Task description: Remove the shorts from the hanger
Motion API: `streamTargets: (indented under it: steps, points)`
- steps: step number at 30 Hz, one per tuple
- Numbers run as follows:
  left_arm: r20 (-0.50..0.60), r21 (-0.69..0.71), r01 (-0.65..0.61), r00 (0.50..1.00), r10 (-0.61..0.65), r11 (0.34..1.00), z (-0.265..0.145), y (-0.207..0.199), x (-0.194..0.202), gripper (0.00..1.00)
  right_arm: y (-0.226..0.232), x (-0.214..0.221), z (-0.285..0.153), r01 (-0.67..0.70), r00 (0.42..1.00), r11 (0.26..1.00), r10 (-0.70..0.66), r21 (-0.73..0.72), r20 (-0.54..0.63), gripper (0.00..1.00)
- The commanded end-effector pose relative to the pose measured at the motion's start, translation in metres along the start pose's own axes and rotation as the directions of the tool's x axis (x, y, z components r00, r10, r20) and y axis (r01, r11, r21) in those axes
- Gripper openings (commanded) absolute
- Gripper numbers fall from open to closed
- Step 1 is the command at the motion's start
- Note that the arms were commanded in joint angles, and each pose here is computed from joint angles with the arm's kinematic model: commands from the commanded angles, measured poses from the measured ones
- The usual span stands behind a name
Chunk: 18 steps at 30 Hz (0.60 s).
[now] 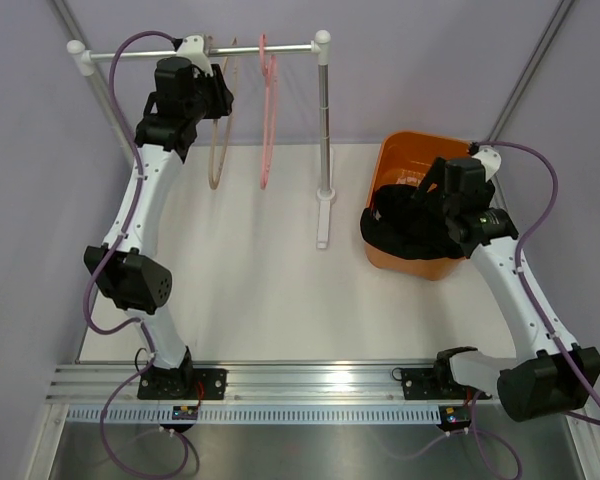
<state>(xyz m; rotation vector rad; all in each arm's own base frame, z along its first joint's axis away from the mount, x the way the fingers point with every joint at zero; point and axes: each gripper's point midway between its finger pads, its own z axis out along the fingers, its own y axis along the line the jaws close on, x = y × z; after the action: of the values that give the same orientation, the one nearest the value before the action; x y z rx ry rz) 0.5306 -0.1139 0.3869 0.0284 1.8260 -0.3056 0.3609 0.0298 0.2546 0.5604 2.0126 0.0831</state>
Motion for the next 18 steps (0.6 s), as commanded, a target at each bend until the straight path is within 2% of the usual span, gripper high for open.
streamTargets:
  steps: [1, 7, 12, 18]
  points:
    - [0.161, 0.017, -0.003, 0.987, 0.000, 1.000, -0.034, -0.008, -0.053, 0.42, -0.039, -0.005, -0.009, -0.012, 0.999, 0.989, 0.007, 0.146, 0.035, 0.89]
    - [0.178, 0.027, -0.001, 0.984, -0.004, 1.000, -0.045, -0.011, -0.059, 0.51, -0.051, 0.004, -0.020, -0.020, 1.000, 0.987, 0.020, 0.157, 0.002, 0.89]
    - [0.186, 0.047, 0.011, 0.982, -0.019, 0.999, -0.052, -0.015, -0.063, 0.53, -0.070, 0.002, -0.043, -0.024, 0.999, 0.979, 0.017, 0.200, 0.037, 0.91]
    - [0.181, 0.043, 0.018, 0.983, -0.026, 0.999, -0.057, -0.015, -0.063, 0.56, -0.082, 0.023, -0.042, 0.001, 1.000, 0.973, 0.002, 0.229, -0.012, 0.92]
